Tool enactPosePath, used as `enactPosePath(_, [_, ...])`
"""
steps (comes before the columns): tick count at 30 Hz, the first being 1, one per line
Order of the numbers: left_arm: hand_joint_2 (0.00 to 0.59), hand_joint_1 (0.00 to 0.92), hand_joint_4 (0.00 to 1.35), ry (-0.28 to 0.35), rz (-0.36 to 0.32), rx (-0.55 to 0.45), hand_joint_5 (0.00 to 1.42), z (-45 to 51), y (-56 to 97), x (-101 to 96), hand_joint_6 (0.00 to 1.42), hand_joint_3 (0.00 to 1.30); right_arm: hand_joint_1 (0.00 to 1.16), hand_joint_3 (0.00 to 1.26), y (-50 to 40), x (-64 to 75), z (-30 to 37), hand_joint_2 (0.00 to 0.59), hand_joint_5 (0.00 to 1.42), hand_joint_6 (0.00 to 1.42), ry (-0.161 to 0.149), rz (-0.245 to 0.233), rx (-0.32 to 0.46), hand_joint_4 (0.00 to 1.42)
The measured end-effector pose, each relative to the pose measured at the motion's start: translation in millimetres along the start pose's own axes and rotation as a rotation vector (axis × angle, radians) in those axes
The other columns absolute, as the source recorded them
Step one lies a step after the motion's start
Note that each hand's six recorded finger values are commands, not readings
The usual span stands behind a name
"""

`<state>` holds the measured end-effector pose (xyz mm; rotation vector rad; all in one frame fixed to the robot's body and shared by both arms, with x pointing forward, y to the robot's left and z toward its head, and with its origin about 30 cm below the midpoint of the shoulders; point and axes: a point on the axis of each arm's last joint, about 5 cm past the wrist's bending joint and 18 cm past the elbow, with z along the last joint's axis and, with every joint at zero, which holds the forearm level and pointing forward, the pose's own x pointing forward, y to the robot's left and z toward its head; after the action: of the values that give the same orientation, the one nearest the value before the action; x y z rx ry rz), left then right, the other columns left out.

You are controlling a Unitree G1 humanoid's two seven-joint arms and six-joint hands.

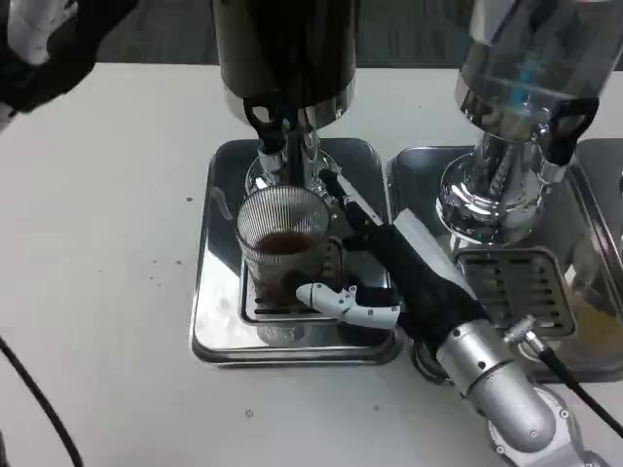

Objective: Grasp the cup under the faucet to collect the drink, then remove the cup.

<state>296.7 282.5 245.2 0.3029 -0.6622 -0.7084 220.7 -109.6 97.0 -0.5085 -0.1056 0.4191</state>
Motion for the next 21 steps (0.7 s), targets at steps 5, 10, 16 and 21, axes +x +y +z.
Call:
enactPosePath(5, [0.073, 0.0, 0.3, 0.076, 0.054, -0.018, 0.32, -7.6, -11.8, -30.0, 0.37, 0.38, 0.69, 0.0, 0.1, 4.5, 1.8, 0.246, 0.0, 0.15, -0.021, -0.009, -0.029, 0.0])
enactPosePath(10, [0.074, 0.0, 0.3, 0.161, 0.15, -0.037, 0.32, -14.4, -23.8, -63.1, 0.37, 0.38, 0.7, 0.0, 4.9, 5.4, -3.8, 0.242, 0.0, 0.15, -0.016, -0.008, -0.057, 0.0])
enactPosePath(16, [0.083, 0.0, 0.32, 0.247, 0.214, -0.063, 0.33, -20.0, -35.7, -88.6, 0.37, 0.39, 0.72, 0.0, 9.7, 6.2, -8.7, 0.234, 0.0, 0.15, -0.019, -0.009, -0.068, 0.0])
enactPosePath(21, [0.084, 0.0, 0.32, 0.3, 0.238, -0.044, 0.34, -21.9, -41.1, -99.9, 0.37, 0.39, 0.73, 0.0, 13.5, 9.5, -12.0, 0.234, 0.0, 0.15, -0.014, -0.017, -0.06, 0.0])
